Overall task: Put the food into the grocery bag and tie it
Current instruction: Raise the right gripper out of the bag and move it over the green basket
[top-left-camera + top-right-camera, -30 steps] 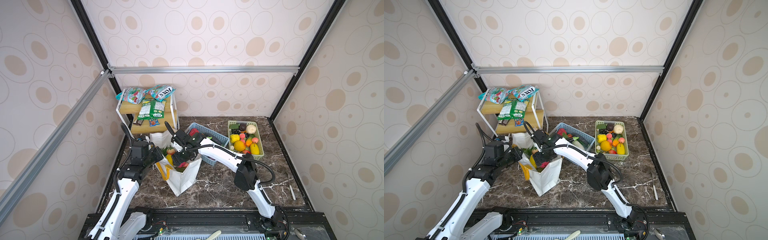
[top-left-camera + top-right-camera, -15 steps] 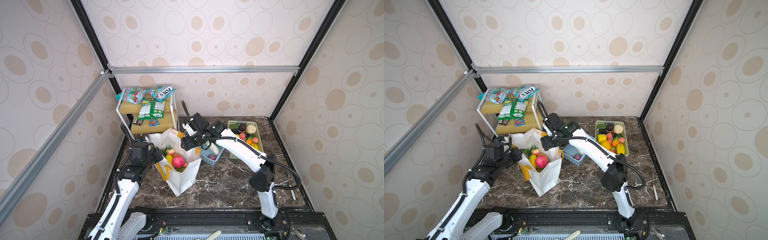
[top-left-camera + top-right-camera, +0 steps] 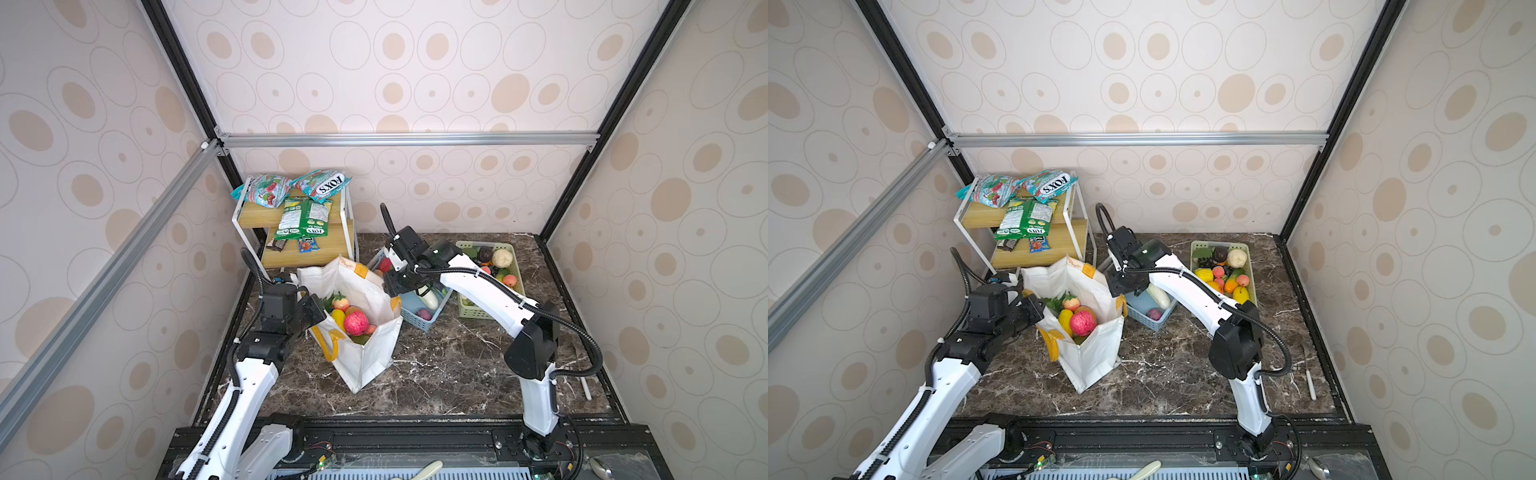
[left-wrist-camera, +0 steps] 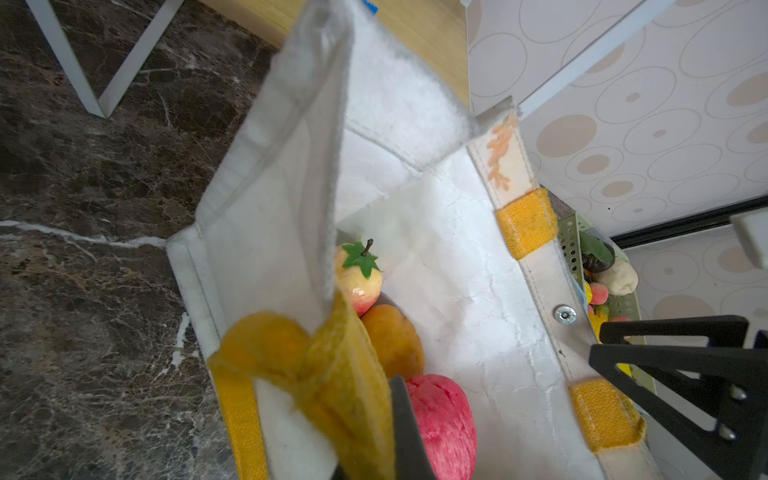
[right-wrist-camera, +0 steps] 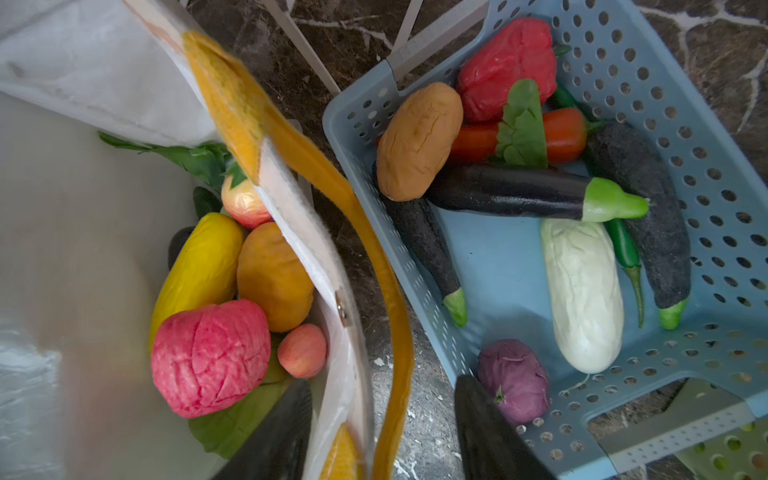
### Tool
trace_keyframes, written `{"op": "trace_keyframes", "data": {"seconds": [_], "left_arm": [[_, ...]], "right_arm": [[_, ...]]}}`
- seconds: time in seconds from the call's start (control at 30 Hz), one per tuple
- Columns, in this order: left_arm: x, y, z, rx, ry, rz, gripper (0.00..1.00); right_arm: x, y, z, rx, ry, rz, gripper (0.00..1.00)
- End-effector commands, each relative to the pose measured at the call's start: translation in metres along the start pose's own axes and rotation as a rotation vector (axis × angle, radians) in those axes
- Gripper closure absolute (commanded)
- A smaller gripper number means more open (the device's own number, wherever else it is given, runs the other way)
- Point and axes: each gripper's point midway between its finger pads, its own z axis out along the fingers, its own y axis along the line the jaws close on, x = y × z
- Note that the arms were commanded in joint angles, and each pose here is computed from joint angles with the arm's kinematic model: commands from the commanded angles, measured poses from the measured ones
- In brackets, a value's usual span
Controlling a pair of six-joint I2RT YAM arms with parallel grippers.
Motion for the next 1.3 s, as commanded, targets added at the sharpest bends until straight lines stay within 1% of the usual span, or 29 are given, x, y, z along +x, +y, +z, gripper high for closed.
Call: {"op": "trace_keyframes", "data": {"seconds": [0.0, 0.13, 0.27, 0.5, 0.7, 0.97, 1.17, 1.27], "left_arm": [[-0.008, -0.002, -0.004, 0.012, -0.034, 0.003, 1.0], [-0.007, -0.002, -0.003, 0.011, -0.032, 0.002, 1.0], [-0.006, 0.0, -0.002, 0.006, -0.028, 0.0, 1.0], [-0.008, 0.0, -0.002, 0.004, -0.037, -0.007, 1.0], [-0.007, 0.0, 0.0, 0.003, -0.035, -0.01, 1.0], [-0.013, -0.003, -0.004, 0.004, -0.051, 0.007, 1.0], [-0.013, -0.005, 0.004, 0.012, -0.03, 0.011, 1.0], [-0.014, -0.006, 0.008, 0.012, -0.023, 0.013, 1.0]], "right_arm": [[0.005, -0.001, 0.009, 0.007, 0.021, -0.002, 0.48], [0.01, -0.001, 0.015, 0.0, 0.041, 0.005, 0.57], [0.012, 0.002, 0.012, -0.017, 0.041, 0.006, 0.65], [0.02, 0.021, 0.004, -0.12, 0.067, 0.005, 0.73], [0.028, 0.04, -0.005, -0.176, 0.071, -0.017, 0.74], [0.042, 0.067, -0.013, -0.229, 0.106, -0.038, 0.73], [0.054, 0.093, -0.02, -0.288, 0.127, -0.073, 0.73], [0.059, 0.098, -0.023, -0.301, 0.137, -0.088, 0.72]]}}
